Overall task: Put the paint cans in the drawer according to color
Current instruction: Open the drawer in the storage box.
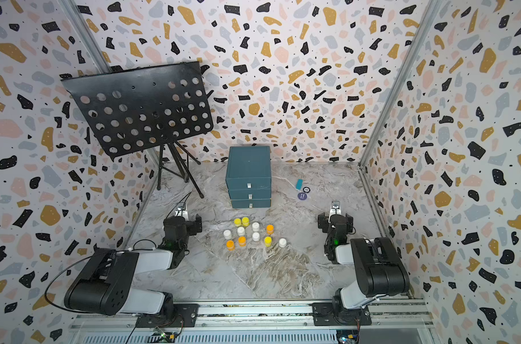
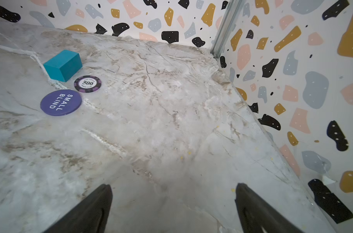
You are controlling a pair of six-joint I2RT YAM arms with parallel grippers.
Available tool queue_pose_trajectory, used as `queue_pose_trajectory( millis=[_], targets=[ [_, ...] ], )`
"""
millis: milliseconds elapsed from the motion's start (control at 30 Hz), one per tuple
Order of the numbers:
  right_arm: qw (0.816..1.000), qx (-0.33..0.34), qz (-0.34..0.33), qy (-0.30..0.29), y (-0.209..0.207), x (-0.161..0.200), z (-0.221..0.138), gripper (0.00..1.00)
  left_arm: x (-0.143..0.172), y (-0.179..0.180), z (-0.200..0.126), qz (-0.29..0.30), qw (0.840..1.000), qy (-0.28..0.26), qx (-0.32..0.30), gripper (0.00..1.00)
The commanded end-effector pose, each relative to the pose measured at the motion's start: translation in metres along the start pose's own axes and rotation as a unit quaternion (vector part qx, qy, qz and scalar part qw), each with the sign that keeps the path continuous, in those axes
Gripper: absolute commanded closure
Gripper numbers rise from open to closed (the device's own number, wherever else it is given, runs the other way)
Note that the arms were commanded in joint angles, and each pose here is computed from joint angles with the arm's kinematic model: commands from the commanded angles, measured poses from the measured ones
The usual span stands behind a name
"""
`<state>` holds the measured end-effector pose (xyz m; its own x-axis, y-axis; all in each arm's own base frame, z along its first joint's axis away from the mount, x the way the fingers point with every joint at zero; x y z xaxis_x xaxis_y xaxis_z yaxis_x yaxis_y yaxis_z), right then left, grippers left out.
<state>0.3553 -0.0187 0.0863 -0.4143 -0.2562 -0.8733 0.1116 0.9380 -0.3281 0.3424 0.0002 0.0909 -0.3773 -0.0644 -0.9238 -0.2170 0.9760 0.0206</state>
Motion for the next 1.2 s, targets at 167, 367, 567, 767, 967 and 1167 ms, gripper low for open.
queue_pose_trajectory(
  millis=[167, 367, 567, 767, 967, 1167],
  targets=[
    [1.0, 0.003, 0.01, -0.012, -0.001, -0.011, 0.001, 0.0, -0.017, -0.001, 0.001, -0.013, 1.0, -0.025, 0.002, 0.0],
    [1.0, 0.003, 0.01, -0.012, -0.001, -0.011, 0.001, 0.0, -0.018, -0.001, 0.001, -0.015, 1.0, -0.024, 0.004, 0.0],
    [1.0, 0.002, 0.01, -0.011, -0.001, -0.01, 0.002, 0.0, -0.018, -0.001, 0.002, -0.015, 1.0, -0.023, 0.005, 0.0],
    [1.0, -0.002, 0.006, -0.03, -0.001, -0.019, -0.005, 0.0, -0.028, 0.005, -0.004, -0.018, 0.999, -0.033, -0.02, 0.0],
    [0.998, 0.019, 0.042, 0.04, -0.022, -0.068, -0.04, 0.0, -0.073, 0.04, -0.051, -0.138, 0.982, 0.01, -0.129, 0.0],
    [0.991, -0.041, 0.124, 0.027, -0.019, -0.086, -0.08, 0.0, -0.118, 0.036, -0.102, -0.279, 0.958, -0.027, -0.051, 0.0]
  ],
)
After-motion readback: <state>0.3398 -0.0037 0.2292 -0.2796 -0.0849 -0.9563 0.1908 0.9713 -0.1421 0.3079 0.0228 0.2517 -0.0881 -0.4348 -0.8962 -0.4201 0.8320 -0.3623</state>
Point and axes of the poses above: each gripper's point midway between its finger pads, its own z axis out along the fingers, its own y axis along the line the jaws close on, x = y × z, the point moved 2 cm from there along -z, back along the fingers, and after that the axes turned 9 degrees about -z, right-handed, at the moved point
